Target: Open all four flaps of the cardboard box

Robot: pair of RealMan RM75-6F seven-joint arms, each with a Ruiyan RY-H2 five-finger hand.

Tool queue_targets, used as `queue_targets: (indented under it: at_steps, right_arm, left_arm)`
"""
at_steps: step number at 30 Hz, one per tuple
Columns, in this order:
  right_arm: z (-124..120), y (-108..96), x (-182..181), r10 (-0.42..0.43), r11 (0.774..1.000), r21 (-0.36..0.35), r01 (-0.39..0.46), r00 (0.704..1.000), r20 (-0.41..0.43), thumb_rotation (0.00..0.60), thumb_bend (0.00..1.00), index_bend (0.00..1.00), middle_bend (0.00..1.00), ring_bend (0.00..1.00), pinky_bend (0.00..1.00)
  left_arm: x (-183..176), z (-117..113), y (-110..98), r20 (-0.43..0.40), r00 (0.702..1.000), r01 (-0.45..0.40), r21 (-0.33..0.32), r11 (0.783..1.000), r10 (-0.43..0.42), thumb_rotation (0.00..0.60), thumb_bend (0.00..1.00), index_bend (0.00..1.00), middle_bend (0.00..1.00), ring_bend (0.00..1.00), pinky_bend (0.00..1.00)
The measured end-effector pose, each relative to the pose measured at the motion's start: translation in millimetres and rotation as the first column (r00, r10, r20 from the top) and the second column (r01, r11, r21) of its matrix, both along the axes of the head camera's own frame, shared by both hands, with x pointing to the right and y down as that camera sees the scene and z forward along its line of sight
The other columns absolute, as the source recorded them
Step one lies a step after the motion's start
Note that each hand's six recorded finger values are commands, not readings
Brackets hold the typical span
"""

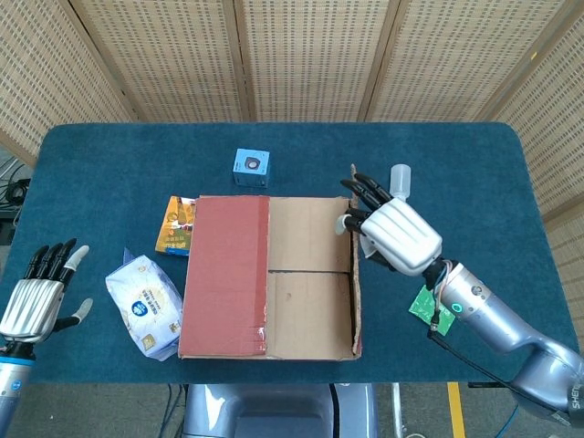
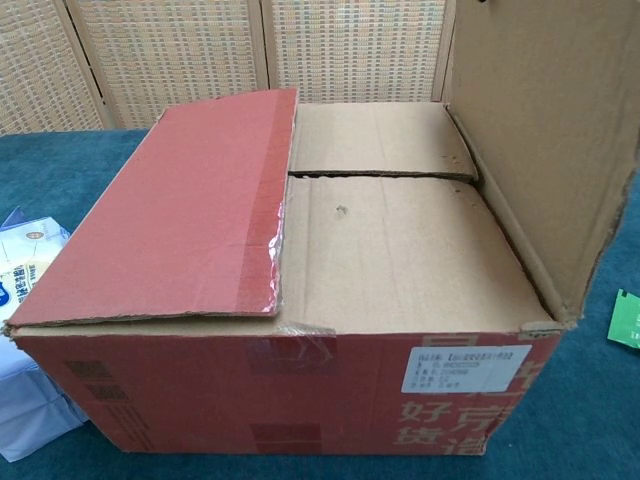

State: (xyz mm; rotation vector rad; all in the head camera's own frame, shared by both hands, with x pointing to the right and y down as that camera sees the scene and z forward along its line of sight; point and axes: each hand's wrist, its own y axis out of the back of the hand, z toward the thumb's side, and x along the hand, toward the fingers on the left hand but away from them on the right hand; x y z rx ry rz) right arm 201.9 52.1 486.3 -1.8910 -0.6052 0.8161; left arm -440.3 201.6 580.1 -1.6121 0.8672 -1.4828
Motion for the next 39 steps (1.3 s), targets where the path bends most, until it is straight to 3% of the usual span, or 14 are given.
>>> queue_targets:
  at_steps: [9,19,28,37,39]
  right_arm:
    - [-8,-6,30,0.068,0.997,0.040,-0.067,0.997,-0.035,0.600,1.00,0.41,0.48,0.03,0.00]
    - [-1,-2,70,0.141,0.990,0.032,-0.138,0.985,-0.104,0.600,1.00,0.41,0.47,0.03,0.00]
    - [15,7,96,0.221,0.975,0.025,-0.219,0.969,-0.113,0.600,1.00,0.38,0.31,0.02,0.00]
    - [32,29,126,0.328,0.945,0.033,-0.327,0.937,-0.117,0.600,1.00,0.24,0.17,0.00,0.00]
    - [35,34,131,0.343,0.939,0.042,-0.340,0.930,-0.129,0.600,1.00,0.22,0.16,0.00,0.00]
  left_arm:
    - [3,0,-2,-0.001,1.000,-0.009,0.003,1.000,0.009,0.521,0.35,0.07,0.00,0.00,0.00]
    - [8,-1,-5,-0.004,0.999,-0.040,0.001,0.999,0.040,0.519,0.35,0.07,0.00,0.00,0.00]
    - [25,-12,-20,-0.044,0.990,-0.133,0.018,0.991,0.134,0.521,0.35,0.07,0.00,0.00,0.00]
    - [65,-33,-57,-0.092,0.941,-0.326,0.023,0.945,0.327,0.520,0.39,0.07,0.00,0.00,0.00]
    - [75,-37,-64,-0.107,0.925,-0.364,0.019,0.931,0.364,0.520,0.45,0.07,0.00,0.00,0.00]
